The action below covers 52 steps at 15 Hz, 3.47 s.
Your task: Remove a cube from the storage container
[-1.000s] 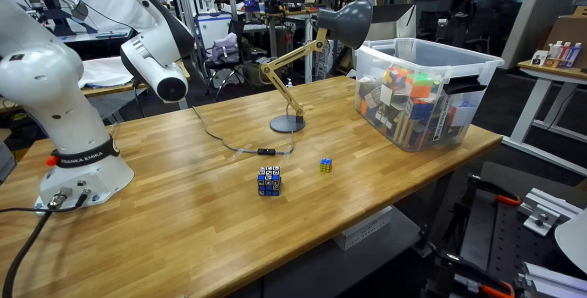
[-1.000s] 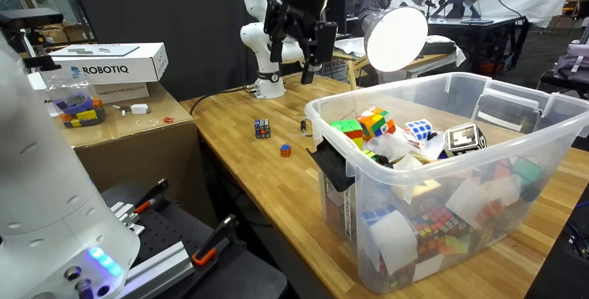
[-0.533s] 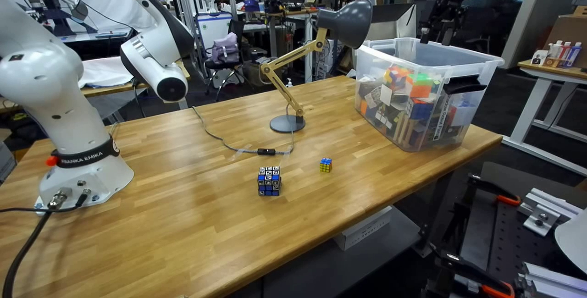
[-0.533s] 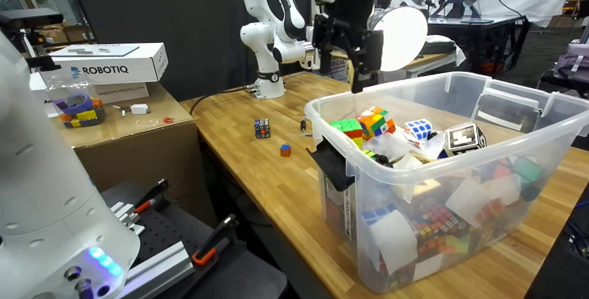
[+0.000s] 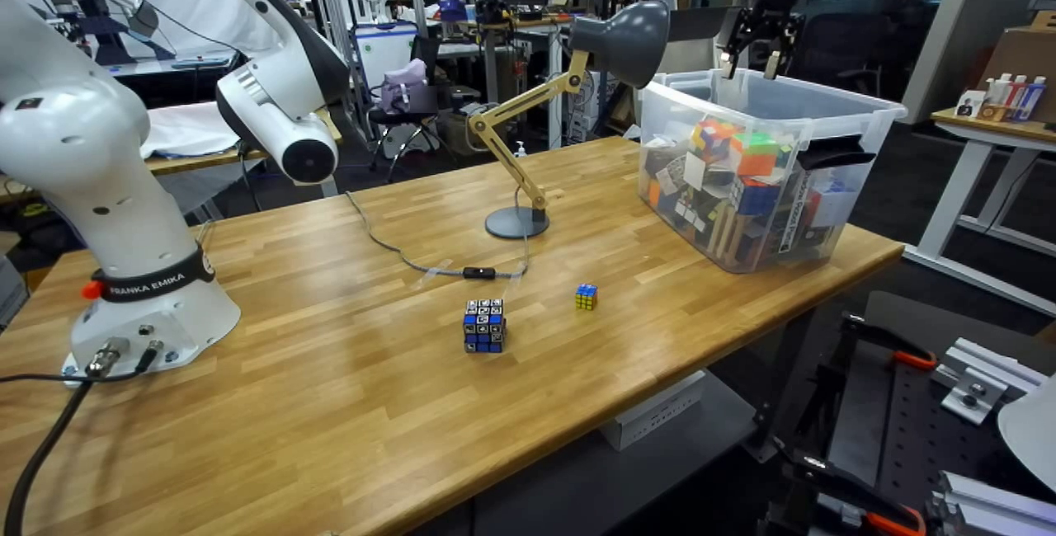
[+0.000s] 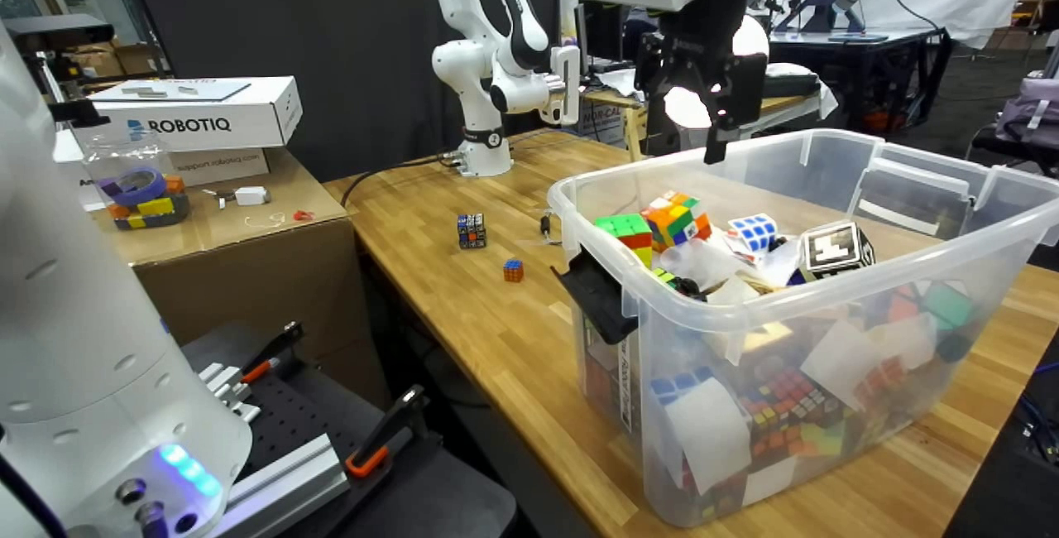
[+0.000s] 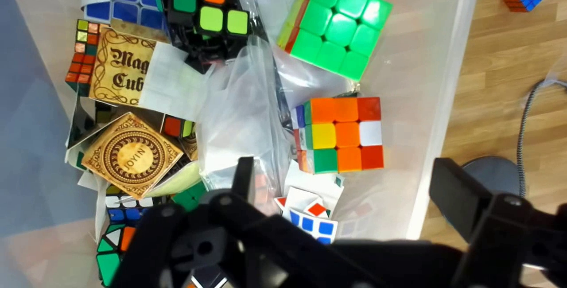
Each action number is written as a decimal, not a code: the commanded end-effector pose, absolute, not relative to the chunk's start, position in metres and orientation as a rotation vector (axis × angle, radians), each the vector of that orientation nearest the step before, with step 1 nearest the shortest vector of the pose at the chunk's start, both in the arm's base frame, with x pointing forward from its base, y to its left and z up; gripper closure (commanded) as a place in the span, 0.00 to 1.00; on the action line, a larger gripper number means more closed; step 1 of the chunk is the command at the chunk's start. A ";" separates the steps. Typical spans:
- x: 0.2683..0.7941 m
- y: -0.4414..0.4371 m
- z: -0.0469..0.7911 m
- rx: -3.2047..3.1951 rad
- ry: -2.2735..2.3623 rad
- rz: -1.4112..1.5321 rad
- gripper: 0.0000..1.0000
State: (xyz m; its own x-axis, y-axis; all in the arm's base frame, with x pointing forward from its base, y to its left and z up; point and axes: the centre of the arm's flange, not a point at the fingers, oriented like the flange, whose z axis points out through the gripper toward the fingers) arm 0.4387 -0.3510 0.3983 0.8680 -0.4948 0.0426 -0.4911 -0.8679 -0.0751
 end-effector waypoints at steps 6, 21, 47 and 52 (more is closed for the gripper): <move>0.438 -0.352 0.399 -2.975 0.789 -0.095 0.00; 0.454 -0.416 0.373 -2.790 1.148 -0.052 0.00; 0.518 -0.457 0.363 -2.710 1.433 -0.138 0.00; 0.550 -0.484 0.355 -2.612 1.744 -0.159 0.00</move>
